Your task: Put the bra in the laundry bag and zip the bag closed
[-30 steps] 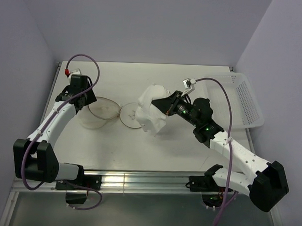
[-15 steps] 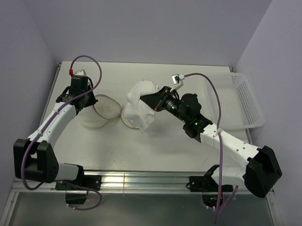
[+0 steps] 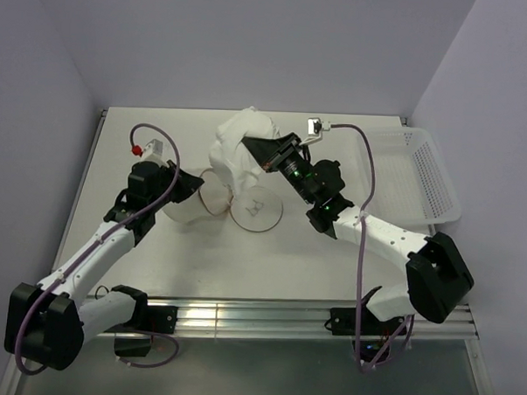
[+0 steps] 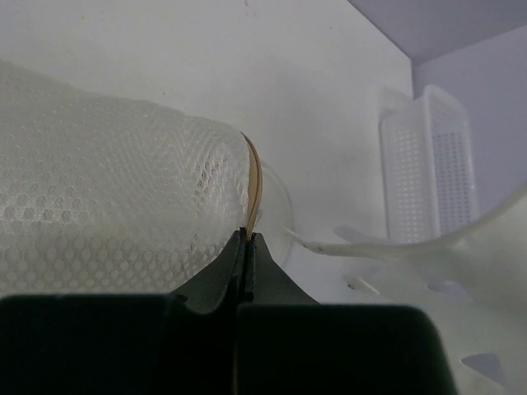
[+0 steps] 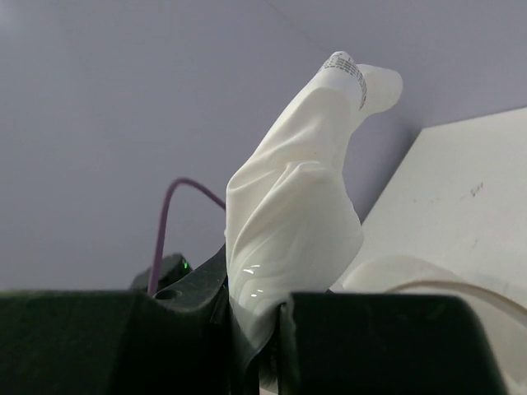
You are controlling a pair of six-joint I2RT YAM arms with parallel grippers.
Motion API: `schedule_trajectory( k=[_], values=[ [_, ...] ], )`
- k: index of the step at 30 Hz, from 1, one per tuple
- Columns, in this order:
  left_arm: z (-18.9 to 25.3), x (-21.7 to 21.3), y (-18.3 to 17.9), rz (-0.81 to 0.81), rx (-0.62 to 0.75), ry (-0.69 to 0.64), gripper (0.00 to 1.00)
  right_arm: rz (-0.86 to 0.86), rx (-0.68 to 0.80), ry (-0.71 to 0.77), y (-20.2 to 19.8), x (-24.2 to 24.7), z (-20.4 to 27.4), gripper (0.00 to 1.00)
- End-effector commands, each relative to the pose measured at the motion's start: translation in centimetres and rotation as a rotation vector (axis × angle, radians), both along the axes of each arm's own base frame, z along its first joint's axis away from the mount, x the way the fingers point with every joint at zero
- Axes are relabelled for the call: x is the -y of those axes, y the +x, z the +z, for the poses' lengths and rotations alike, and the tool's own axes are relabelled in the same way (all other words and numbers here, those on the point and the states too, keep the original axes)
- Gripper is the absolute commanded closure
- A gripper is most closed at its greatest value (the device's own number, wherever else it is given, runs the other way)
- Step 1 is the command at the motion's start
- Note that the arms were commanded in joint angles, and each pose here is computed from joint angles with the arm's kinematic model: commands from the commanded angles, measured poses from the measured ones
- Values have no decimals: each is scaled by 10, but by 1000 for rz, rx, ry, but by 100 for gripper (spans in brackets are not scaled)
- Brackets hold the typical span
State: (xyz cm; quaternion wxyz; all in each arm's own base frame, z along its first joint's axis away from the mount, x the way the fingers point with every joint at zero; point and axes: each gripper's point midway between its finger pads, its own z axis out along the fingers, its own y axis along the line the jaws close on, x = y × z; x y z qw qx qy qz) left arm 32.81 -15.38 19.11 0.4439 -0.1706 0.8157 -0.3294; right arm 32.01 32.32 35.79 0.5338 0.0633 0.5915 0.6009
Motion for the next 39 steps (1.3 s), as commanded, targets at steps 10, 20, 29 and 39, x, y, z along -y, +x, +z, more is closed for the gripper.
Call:
schedule_trajectory(
  k=[10,20,29,39],
  values=[
    [103,49,-6,-135,287,-364,100,-41,172,175,-13,16,54,100],
    [97,65,-26,-167,285,-459,100,-153,252,50,-32,51,80,100],
    [40,56,-35,-135,260,-476,100,-51,100,39,-10,9,-27,100],
    [20,30,-34,-59,237,-393,100,12,160,-38,-34,6,-64,100]
  ],
)
